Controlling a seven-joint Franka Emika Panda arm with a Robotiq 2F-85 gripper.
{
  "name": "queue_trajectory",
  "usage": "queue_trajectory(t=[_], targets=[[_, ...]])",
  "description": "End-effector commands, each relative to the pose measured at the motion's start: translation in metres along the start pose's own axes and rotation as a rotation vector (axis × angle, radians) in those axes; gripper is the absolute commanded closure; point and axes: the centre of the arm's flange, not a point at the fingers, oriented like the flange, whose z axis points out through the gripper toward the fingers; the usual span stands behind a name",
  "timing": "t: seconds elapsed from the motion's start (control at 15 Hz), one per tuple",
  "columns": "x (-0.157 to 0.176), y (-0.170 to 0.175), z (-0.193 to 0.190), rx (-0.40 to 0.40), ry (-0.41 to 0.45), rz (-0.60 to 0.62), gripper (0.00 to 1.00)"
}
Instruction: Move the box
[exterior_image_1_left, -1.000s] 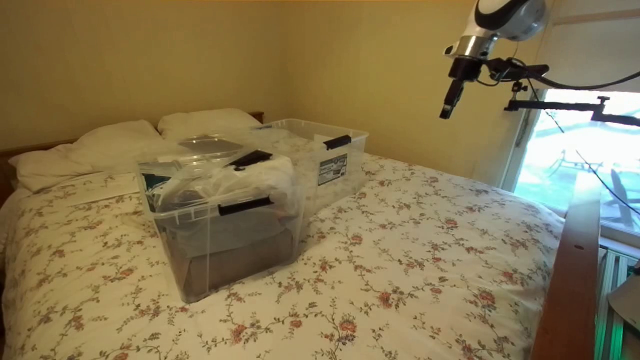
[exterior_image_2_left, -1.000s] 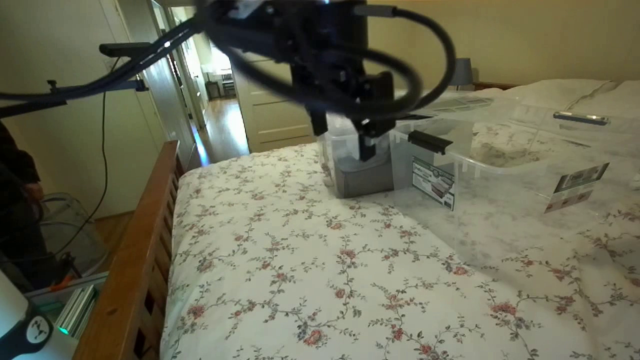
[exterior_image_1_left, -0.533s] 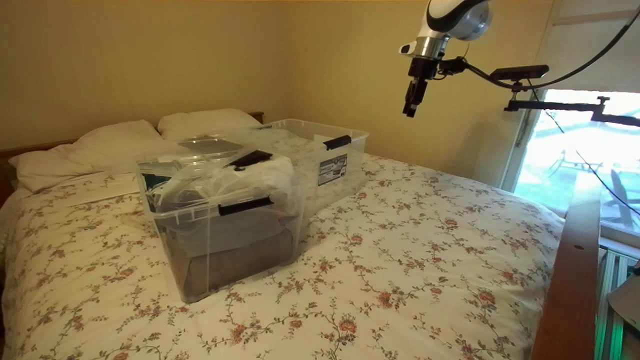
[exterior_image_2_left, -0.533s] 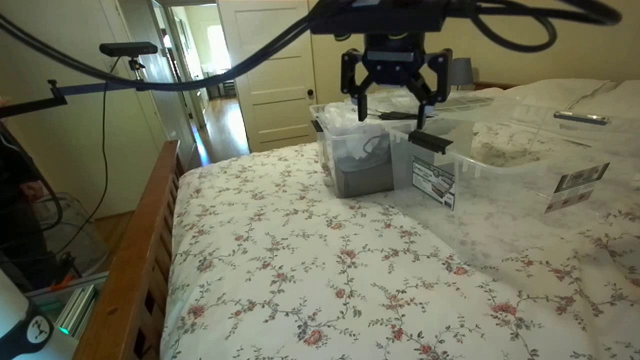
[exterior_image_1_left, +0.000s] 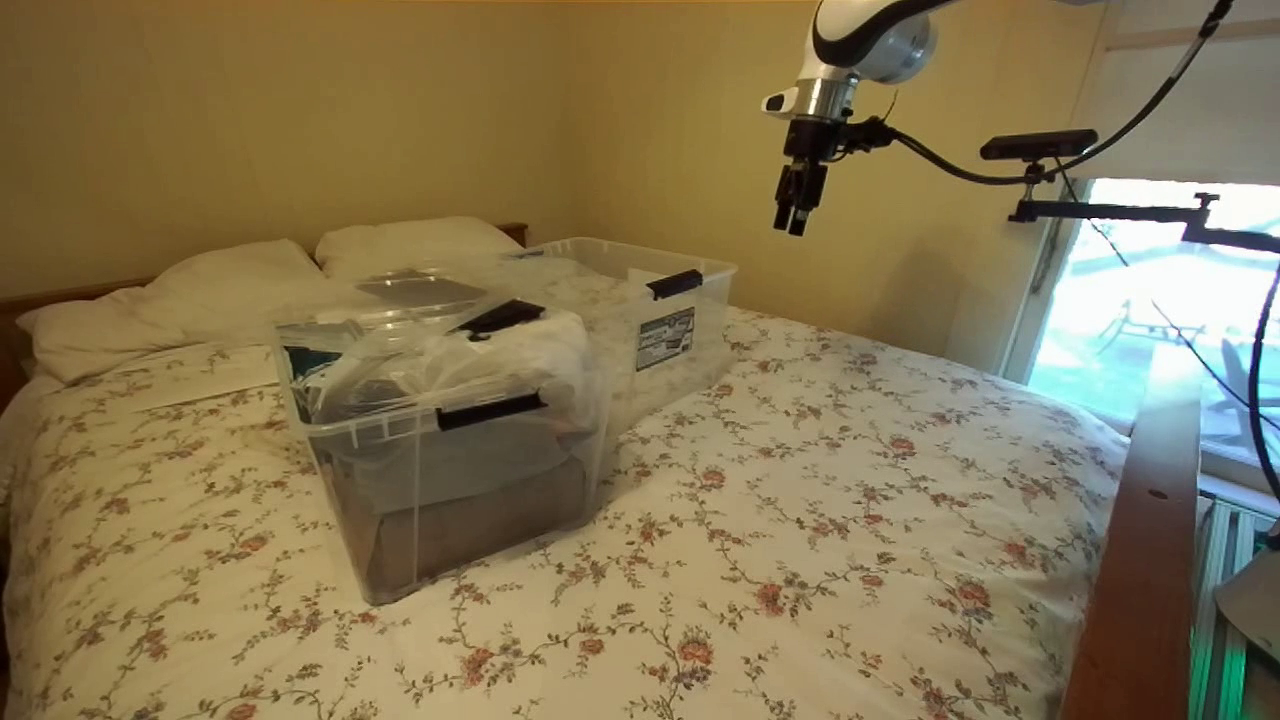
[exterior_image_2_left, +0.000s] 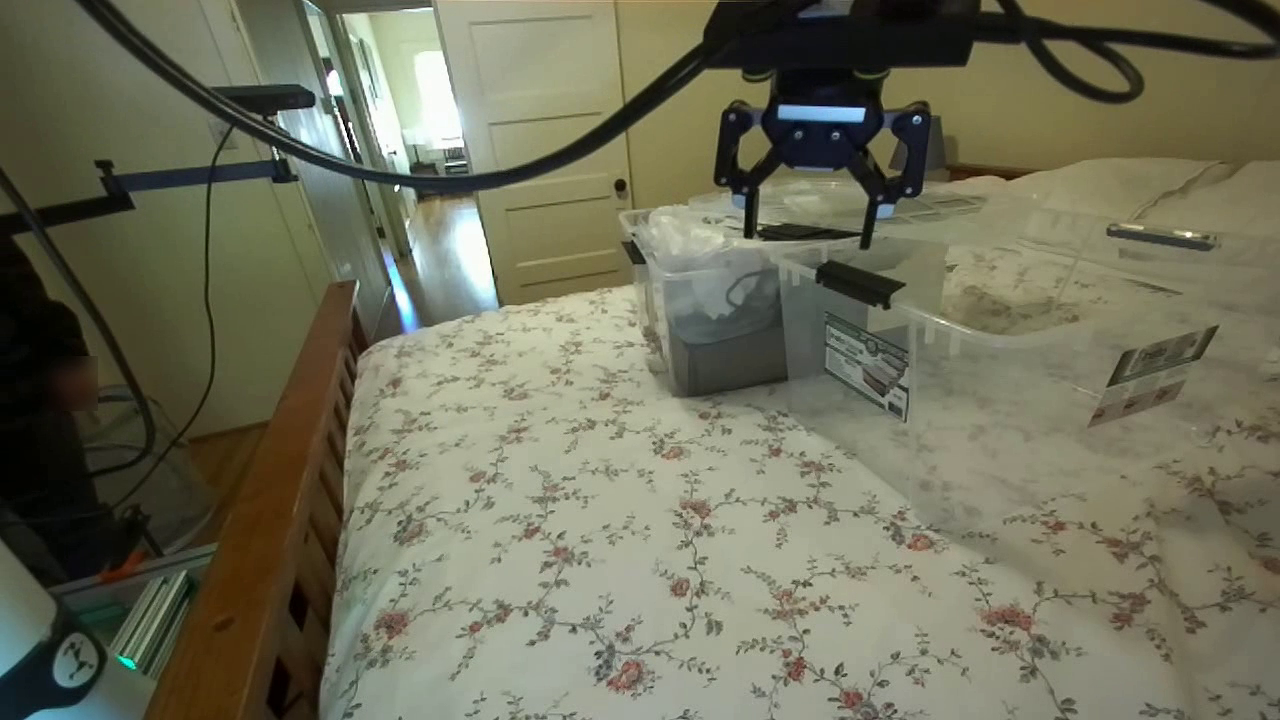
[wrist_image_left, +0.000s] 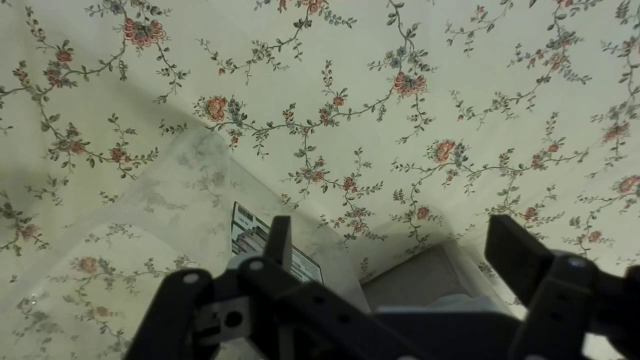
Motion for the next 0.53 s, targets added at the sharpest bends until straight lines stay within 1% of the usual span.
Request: queue_trajectory(t=[0.0, 0.07, 0.13, 0.27, 0.4, 0.47], targets=[[0.004, 0.004, 0.0, -0.007, -0.026, 0.01, 0.0], [0.018, 0.014, 0.001, -0.058, -0.02, -0.044, 0.0], [0.032, 0.02, 0.002, -0.093, 0.025, -0.13, 0.0], [0.056, 0.03, 0.006, -0.12, 0.046, -0.226, 0.0], [0.068, 0.037, 0.012, -0.14, 0.07, -0.328, 0.0], [0.07, 0.043, 0.016, -0.13, 0.073, -0.382, 0.0]])
